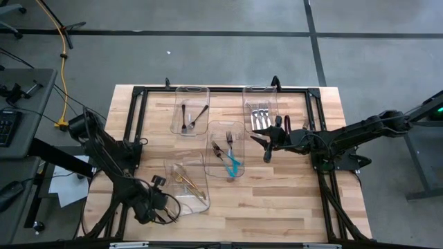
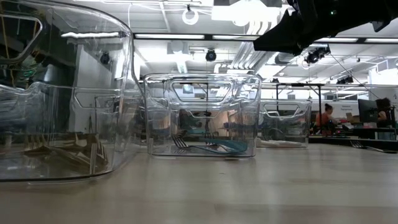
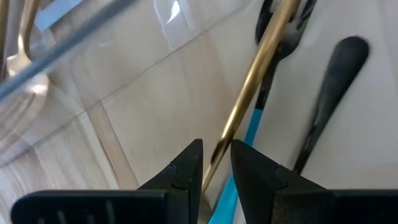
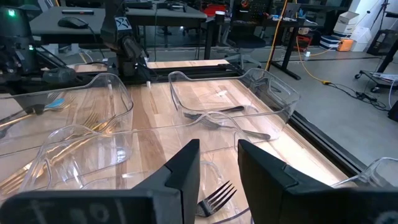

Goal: Sort silverware by color (type)
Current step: Put the gold fork into the bottom left transparent bin, then put the blue fork into the center transparent bin

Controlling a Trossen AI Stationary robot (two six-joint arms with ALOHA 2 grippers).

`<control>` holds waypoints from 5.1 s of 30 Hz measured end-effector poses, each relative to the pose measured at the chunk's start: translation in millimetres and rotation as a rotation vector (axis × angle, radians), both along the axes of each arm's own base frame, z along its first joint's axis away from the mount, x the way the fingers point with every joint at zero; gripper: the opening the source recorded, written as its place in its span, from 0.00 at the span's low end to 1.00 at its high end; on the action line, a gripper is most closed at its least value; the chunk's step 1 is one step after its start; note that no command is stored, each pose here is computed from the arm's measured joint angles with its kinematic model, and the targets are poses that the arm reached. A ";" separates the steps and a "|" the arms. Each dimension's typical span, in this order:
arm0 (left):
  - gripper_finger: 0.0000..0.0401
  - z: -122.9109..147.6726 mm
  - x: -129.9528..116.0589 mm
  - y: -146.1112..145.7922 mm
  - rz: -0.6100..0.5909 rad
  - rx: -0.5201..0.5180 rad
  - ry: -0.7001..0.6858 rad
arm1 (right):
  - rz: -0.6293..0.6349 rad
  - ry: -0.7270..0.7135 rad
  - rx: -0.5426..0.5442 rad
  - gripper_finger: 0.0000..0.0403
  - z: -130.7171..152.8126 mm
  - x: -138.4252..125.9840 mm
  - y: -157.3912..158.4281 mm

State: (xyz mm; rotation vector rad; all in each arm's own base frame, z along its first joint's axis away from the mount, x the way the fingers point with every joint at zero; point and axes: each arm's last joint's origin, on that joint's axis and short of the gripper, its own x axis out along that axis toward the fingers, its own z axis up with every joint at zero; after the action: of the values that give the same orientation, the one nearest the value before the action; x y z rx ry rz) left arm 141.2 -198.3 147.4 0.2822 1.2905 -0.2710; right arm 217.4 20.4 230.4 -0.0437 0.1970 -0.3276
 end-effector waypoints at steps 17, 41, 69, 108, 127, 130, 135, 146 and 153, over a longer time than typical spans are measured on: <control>0.13 -8.8 1.0 -1.6 0.014 0.026 0.021 | -0.001 0.000 0.000 0.26 0.0 0.0 -0.1; 0.02 17.0 -1.5 -1.9 -0.004 -0.026 0.079 | -0.005 -0.001 -0.001 0.26 0.1 -0.1 -0.1; 0.02 135.5 43.8 88.9 0.336 -0.064 -1.118 | 0.001 -0.001 0.000 0.26 0.1 0.0 0.0; 0.02 72.4 78.6 89.9 -0.179 0.201 -0.366 | -0.004 -0.007 -0.001 0.26 0.7 0.1 -0.2; 0.12 33.3 101.2 89.4 -0.189 0.265 -0.182 | 0.001 0.000 -0.001 0.26 0.1 0.0 -0.1; 0.18 33.9 101.2 89.6 -0.138 0.254 -0.190 | 0.001 0.000 -0.001 0.26 0.1 0.0 -0.1; 0.29 46.9 103.2 88.7 -0.078 0.248 -0.163 | 0.000 0.000 -0.001 0.26 0.1 0.0 -0.1; 0.45 137.8 105.6 47.9 0.012 0.117 -0.285 | -0.001 0.003 0.000 0.26 -0.2 -0.1 -0.1; 0.45 133.1 75.6 0.4 0.067 -0.057 -0.212 | -0.005 0.009 0.019 0.26 -1.5 -0.4 -0.1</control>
State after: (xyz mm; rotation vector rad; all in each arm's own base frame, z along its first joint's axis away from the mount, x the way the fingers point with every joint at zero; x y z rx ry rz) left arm 216.8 -197.9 280.6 0.2127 1.0786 -0.2140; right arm 217.1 20.3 229.0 -0.0260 0.2087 -0.3307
